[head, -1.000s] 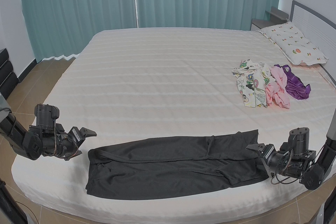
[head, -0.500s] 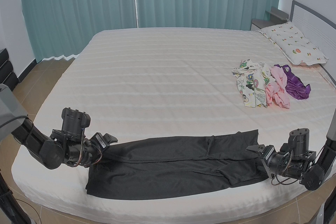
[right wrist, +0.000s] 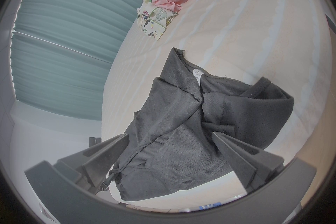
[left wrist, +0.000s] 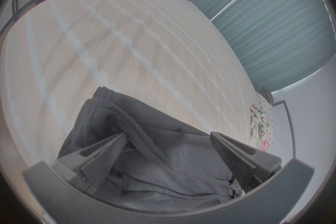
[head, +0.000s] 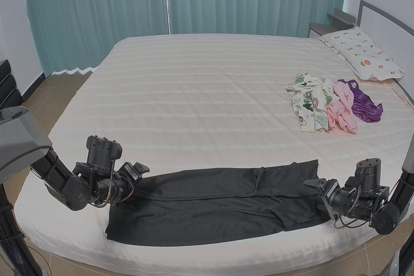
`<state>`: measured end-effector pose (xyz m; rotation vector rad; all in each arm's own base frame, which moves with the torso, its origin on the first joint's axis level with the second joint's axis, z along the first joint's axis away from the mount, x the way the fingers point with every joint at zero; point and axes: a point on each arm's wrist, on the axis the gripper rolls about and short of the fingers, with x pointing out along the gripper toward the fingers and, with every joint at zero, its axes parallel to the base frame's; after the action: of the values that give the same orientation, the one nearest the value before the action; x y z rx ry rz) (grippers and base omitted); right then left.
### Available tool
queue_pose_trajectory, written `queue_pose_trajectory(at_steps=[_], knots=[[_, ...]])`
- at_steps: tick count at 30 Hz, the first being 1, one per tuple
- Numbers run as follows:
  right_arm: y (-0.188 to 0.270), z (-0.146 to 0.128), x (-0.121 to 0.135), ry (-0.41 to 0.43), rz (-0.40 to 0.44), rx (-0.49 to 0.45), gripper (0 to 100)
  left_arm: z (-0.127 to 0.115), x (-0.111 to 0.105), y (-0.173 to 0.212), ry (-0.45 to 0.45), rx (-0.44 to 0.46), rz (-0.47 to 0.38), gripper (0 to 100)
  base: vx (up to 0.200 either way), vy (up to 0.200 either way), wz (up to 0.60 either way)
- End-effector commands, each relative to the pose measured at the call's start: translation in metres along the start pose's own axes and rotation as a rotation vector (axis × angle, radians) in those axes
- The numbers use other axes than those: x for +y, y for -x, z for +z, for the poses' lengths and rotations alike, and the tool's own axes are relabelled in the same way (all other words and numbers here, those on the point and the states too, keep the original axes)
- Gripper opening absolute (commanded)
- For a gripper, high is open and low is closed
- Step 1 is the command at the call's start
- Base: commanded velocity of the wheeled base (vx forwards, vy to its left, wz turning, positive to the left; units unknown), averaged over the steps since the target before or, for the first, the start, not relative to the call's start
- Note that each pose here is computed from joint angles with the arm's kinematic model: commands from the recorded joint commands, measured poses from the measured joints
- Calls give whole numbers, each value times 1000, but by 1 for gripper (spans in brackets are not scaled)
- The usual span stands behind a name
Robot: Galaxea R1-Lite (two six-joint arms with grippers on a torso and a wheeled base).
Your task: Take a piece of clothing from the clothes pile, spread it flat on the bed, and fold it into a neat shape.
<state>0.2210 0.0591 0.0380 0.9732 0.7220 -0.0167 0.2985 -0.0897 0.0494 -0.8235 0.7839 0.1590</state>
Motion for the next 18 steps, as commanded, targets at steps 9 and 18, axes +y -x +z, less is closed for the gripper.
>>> queue_pose_trajectory(at_steps=[9, 18], knots=[[-2, -1, -1, 0, -4, 4, 100, -3, 6, -16, -1, -25, 55, 100, 0, 0, 0], [-2, -3, 5, 16, 49, -5, 100, -3, 9, -15, -4, -48, 84, 0, 0, 0, 0]])
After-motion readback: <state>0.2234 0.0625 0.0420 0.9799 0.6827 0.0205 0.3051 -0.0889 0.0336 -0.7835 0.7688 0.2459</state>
